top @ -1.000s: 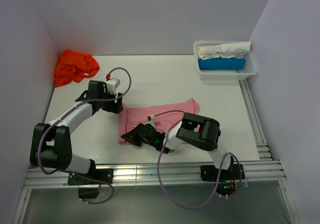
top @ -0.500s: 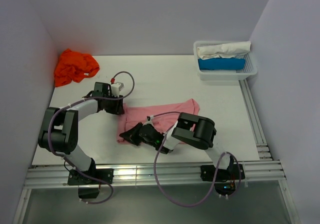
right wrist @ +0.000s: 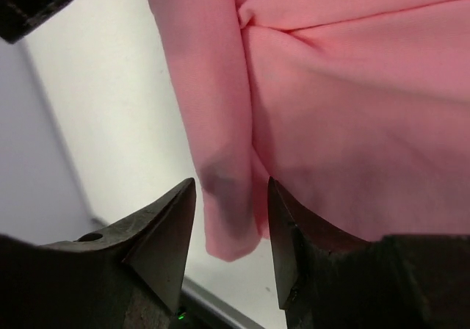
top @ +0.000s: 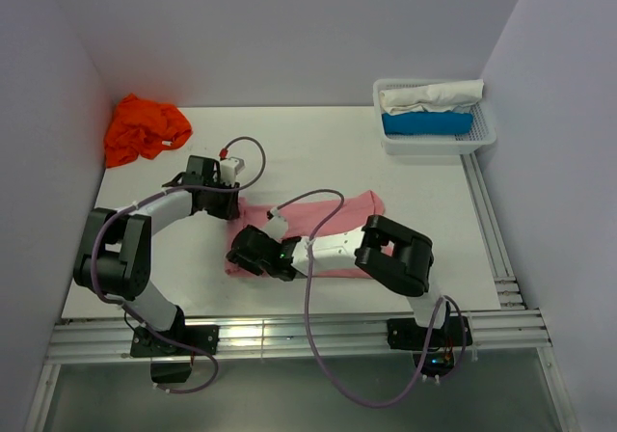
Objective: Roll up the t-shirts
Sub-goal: Roll the tshirt
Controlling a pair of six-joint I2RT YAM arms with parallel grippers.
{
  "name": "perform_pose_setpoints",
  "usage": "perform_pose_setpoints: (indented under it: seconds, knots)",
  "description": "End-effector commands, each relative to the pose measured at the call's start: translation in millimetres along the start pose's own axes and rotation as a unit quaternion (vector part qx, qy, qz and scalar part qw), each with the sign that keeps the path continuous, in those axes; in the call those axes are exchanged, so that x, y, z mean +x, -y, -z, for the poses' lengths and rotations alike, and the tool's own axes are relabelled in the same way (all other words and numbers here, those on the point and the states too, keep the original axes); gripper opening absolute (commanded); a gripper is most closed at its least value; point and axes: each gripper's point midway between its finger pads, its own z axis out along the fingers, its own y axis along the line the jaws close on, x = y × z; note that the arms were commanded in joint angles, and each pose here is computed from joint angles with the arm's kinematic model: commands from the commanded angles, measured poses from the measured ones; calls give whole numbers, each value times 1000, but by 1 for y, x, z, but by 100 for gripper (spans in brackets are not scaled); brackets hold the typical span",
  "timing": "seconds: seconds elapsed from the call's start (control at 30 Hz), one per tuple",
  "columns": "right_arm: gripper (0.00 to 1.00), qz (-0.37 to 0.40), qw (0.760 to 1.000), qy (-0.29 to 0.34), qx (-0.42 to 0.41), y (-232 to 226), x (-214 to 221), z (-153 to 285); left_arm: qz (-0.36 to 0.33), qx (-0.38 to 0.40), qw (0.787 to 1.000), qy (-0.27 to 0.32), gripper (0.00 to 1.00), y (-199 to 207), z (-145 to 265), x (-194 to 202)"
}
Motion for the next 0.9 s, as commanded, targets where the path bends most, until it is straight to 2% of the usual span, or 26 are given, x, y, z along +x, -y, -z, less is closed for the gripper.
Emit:
perform_pose_setpoints:
  seconds: [0.0,0.03,0.2,0.53,0.77,0.87]
  knots:
    - [51,80,990,68,94,14,-27,24,-31,-6,999,23,31,5,11,-22]
    - [51,85,989,73,92,1,-28,27,-33,-7,999,22,31,6,11,-22]
    - [50,132,978,103,127,-2,-37,31,-42,-8,999,18,31,11,11,-22]
    - [50,188,968,118,114,-43,-36,5,-42,-10,999,7,32,15,7,-19]
    - [50,209,960,108,150,-31,-29,-13,-44,-10,999,6,33,17,7,-19]
    - [50,210,958,103,165,-21,-25,-14,-43,-7,999,6,38,18,8,-20]
